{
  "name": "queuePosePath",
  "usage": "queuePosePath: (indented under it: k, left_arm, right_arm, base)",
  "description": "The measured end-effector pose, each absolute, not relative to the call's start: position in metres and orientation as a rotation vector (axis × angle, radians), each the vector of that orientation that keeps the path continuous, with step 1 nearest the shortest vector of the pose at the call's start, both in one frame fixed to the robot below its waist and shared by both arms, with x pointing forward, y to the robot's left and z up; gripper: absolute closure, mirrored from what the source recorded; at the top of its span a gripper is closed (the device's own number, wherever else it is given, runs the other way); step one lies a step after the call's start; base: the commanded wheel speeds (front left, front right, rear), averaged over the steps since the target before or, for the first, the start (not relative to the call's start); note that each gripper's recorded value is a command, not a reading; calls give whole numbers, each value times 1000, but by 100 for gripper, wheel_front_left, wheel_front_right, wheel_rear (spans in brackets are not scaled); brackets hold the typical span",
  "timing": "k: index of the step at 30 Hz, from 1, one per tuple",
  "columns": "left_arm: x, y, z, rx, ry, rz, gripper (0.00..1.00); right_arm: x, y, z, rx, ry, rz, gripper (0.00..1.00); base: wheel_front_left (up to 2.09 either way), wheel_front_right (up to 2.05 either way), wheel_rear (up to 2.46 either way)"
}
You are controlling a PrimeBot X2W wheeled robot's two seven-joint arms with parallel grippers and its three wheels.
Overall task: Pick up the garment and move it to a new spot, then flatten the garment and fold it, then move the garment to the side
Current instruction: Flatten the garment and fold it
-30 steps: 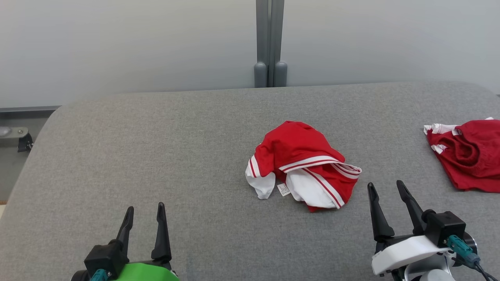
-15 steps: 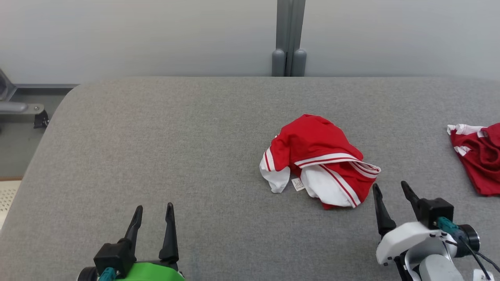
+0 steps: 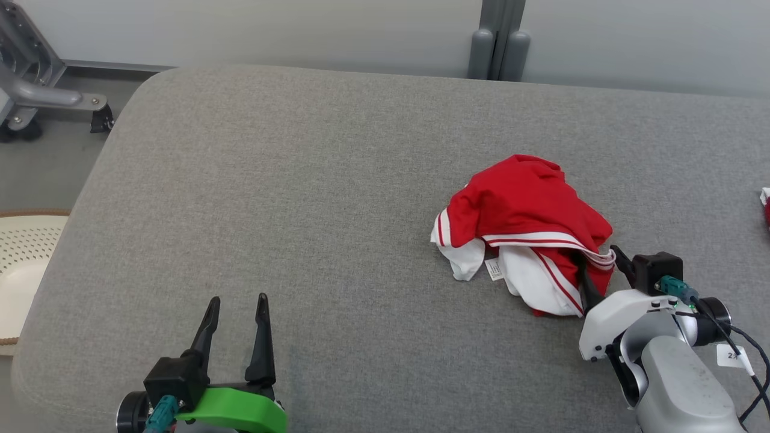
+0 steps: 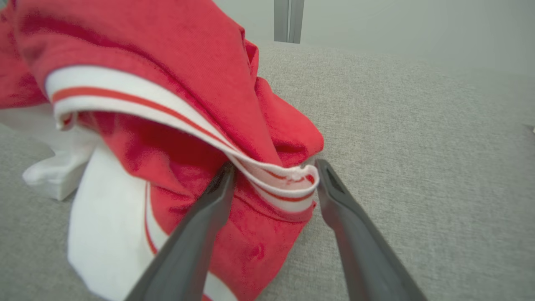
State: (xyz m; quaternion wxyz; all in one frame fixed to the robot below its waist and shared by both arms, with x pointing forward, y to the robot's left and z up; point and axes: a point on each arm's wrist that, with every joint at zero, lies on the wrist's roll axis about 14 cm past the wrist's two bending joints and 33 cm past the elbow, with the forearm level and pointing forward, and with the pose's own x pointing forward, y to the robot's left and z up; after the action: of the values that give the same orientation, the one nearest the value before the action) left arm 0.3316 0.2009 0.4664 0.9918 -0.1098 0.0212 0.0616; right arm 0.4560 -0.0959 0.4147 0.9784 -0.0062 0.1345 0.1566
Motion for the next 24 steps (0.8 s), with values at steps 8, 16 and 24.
queuePosePath:
  k: [8,16,24]
  left_arm:
    - [334,199,464,-219,52,121,0]
    - [336,193,468,-223,39,102,0]
    - [331,206,474,-226,16,143,0]
  right_arm:
    - [469,-86,434,18,199,343,100]
    - [457,-5,495,99,19,551,100]
    - [427,88,534,175,-27,835,100]
  base:
    - [0,0,0]
    - [0,0,0]
    - [0,0,0]
